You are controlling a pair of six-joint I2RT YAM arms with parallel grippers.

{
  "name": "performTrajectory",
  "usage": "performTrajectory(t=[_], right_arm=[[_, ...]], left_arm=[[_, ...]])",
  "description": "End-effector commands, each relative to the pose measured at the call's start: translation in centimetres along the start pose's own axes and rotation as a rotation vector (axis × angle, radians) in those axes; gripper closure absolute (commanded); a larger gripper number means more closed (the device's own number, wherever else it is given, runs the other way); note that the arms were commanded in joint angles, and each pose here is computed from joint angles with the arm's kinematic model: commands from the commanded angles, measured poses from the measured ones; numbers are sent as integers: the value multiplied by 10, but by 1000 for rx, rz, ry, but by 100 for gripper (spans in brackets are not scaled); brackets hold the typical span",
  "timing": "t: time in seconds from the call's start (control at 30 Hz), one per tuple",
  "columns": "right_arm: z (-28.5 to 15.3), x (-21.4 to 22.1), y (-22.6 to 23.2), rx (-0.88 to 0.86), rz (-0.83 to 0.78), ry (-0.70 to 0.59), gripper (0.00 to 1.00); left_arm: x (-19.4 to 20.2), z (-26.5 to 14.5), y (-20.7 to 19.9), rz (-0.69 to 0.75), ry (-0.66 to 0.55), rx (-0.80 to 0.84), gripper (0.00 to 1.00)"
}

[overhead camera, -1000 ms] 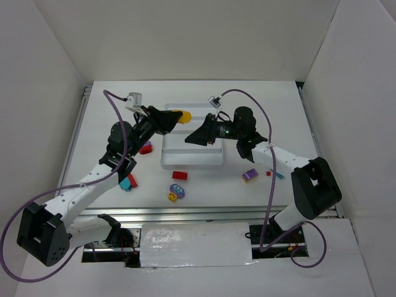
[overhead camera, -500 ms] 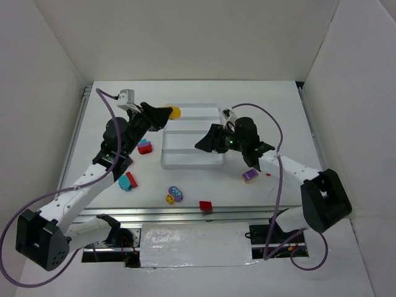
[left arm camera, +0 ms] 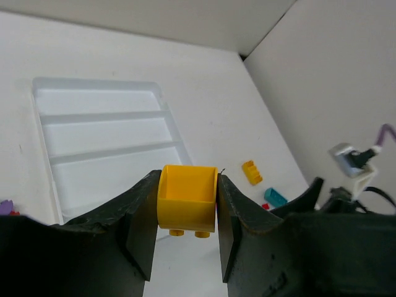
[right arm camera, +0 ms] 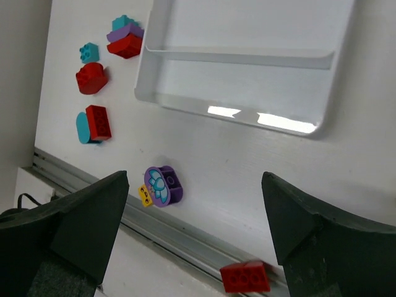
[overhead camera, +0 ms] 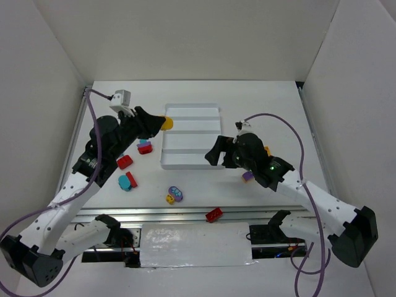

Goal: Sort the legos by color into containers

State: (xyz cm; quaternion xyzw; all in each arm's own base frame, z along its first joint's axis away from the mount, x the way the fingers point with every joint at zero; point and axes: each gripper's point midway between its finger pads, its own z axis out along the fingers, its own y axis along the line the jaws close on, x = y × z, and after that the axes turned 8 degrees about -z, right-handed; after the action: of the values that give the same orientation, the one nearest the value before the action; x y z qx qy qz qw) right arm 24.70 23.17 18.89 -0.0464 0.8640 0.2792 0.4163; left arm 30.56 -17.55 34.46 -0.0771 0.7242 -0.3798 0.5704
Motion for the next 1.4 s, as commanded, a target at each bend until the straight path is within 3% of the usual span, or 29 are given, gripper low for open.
performTrajectory(t=[0.0,0.23,0.43,0.67,0.8,0.9,0.93,0.97,1.03,1.1,1.23,1.37], right_arm=[[-27,2,-24,137,43,-28,5],[-83,-5,-26,108,100,-104,4],[-121,-14,-20,69,109,-140,3],[-137,-10,-27,68,106,-160,1],[-134,-4,-23,29,91,-148,1],[-131,-1,-23,27,80,-135,0],[-129,-1,-22,24,75,-132,1],[-127,0,-23,27,70,-127,1],[-121,5,-24,32,68,-112,0],[-112,13,-27,50,65,-76,1],[-94,29,-39,123,70,-2,0],[-74,51,-43,177,63,98,0]], left_arm=[[32,12,8,40,150,-31,100],[80,54,15,45,262,-66,100],[123,99,44,91,361,-203,100],[181,131,69,33,468,-238,99],[205,143,85,8,505,-274,92],[209,148,87,3,502,-271,70],[210,149,88,3,502,-275,53],[213,148,91,0,509,-288,44],[215,145,95,-2,515,-298,32],[212,142,92,-11,506,-298,27],[199,126,91,-5,485,-327,0],[152,102,74,12,389,-352,1]])
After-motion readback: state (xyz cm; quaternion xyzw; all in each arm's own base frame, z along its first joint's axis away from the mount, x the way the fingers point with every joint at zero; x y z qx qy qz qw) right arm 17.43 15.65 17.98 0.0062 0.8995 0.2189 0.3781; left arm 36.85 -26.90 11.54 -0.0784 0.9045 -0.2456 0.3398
